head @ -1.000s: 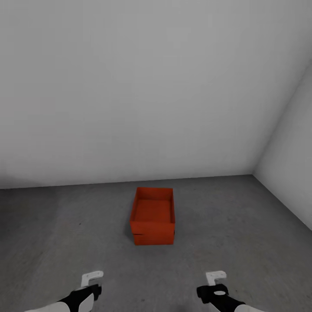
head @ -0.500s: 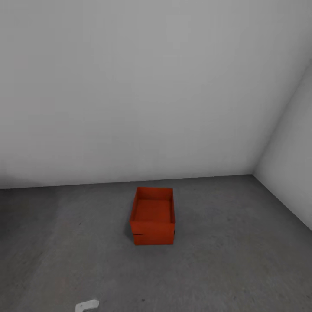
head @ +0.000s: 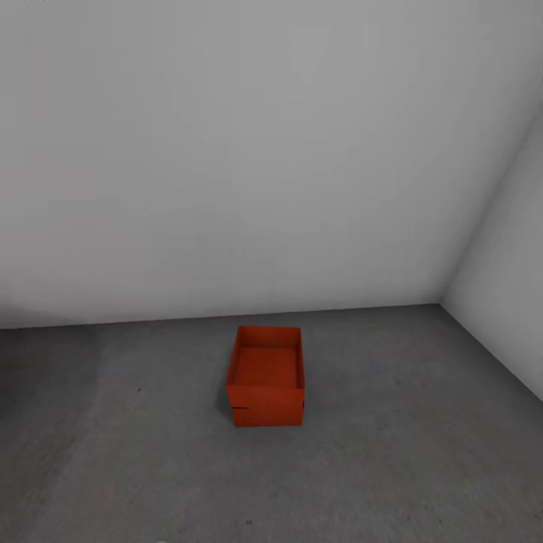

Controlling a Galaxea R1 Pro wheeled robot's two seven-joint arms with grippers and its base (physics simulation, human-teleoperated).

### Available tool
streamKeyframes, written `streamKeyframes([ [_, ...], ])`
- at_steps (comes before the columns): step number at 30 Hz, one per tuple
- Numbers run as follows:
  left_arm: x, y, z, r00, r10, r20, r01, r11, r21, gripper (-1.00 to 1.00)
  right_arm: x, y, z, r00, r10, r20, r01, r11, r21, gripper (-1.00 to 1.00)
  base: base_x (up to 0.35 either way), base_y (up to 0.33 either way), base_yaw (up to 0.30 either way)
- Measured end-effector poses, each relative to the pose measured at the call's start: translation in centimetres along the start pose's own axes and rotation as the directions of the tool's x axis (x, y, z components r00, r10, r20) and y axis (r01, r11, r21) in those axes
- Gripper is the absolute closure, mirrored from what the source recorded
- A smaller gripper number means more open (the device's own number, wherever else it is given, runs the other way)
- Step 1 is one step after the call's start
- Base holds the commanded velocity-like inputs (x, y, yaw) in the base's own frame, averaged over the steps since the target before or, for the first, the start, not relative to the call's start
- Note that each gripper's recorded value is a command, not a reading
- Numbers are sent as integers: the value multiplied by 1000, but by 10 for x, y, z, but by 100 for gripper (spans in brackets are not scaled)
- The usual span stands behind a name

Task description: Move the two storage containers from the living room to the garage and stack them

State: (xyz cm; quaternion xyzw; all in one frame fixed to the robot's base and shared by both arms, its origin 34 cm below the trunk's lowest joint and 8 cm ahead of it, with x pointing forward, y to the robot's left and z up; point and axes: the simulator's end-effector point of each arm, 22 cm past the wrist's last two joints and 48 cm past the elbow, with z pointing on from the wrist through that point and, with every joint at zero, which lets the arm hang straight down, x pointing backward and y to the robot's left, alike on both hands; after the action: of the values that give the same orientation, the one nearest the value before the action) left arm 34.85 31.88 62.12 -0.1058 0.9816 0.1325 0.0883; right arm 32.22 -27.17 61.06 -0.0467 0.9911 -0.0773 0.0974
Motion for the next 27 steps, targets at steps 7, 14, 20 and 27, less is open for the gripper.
streamKeyframes([
  [7, 99, 2, -4, 992, 31, -120, -23, 998, 66, -100, 86, 11, -11, 998, 7, -65, -9, 1000, -18, -100, 0, 0, 0],
  [14, 112, 13, -5, 991, 33, -132, -26, 998, 55, -100, 120, 12, -18, 996, 6, -88, -8, 1000, -20, -100, 0, 0, 0],
  [20, 111, 12, -6, 992, 32, -126, -25, 998, 57, -100, 123, 12, -20, 997, 9, -77, -11, 1000, -20, -100, 0, 0, 0],
  [27, 109, 12, -7, 993, 30, -116, -23, 998, 58, -100, 127, 14, -22, 997, 10, -78, -12, 1000, -23, -100, 0, 0, 0],
])
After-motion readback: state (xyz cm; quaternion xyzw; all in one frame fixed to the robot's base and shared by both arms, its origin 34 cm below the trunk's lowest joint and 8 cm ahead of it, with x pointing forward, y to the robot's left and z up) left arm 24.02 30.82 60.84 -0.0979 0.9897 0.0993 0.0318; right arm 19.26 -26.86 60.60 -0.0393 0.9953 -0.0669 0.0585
